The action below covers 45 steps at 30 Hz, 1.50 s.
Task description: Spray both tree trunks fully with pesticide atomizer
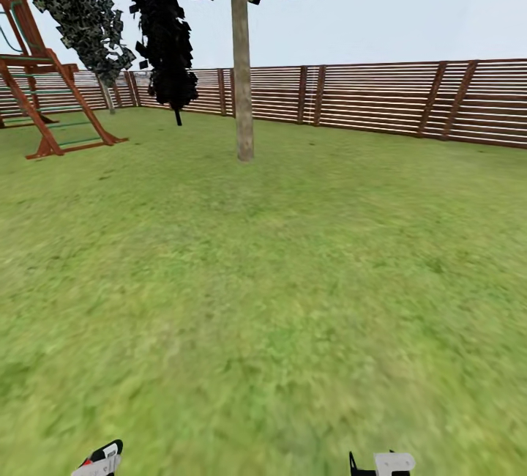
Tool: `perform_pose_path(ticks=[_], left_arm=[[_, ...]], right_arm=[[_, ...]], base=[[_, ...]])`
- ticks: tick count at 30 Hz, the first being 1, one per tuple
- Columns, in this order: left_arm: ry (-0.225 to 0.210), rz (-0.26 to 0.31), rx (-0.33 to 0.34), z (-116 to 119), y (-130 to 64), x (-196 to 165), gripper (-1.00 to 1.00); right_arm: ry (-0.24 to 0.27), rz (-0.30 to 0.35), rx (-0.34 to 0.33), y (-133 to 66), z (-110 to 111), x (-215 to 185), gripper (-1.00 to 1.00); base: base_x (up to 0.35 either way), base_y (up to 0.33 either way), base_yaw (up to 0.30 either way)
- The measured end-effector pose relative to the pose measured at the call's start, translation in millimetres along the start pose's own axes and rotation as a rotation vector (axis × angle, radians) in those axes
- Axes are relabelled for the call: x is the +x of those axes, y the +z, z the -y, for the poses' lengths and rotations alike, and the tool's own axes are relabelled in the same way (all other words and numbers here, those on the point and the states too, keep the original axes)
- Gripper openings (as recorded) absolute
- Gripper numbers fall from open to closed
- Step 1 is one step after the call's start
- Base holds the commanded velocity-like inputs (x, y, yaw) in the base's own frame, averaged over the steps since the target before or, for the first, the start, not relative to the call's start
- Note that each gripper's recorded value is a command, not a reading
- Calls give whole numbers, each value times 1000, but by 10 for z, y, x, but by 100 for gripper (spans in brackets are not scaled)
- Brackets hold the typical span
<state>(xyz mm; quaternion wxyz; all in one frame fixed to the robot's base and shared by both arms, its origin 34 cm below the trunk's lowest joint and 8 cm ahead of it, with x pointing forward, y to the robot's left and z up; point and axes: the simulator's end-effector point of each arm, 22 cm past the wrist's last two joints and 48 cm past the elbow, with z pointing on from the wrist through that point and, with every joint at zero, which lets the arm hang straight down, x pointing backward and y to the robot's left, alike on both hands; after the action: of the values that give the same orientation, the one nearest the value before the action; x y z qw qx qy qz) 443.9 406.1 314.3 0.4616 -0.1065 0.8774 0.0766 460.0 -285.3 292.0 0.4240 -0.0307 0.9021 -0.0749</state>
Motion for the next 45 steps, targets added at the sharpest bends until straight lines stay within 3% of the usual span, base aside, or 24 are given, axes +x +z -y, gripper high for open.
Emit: perform_pose_path(ticks=[45], left_arm=[[0, 0, 0, -1, 0, 0, -100]], right_arm=[[0, 0, 0, 0, 2, -1, 100]], base=[[339, 0, 0]])
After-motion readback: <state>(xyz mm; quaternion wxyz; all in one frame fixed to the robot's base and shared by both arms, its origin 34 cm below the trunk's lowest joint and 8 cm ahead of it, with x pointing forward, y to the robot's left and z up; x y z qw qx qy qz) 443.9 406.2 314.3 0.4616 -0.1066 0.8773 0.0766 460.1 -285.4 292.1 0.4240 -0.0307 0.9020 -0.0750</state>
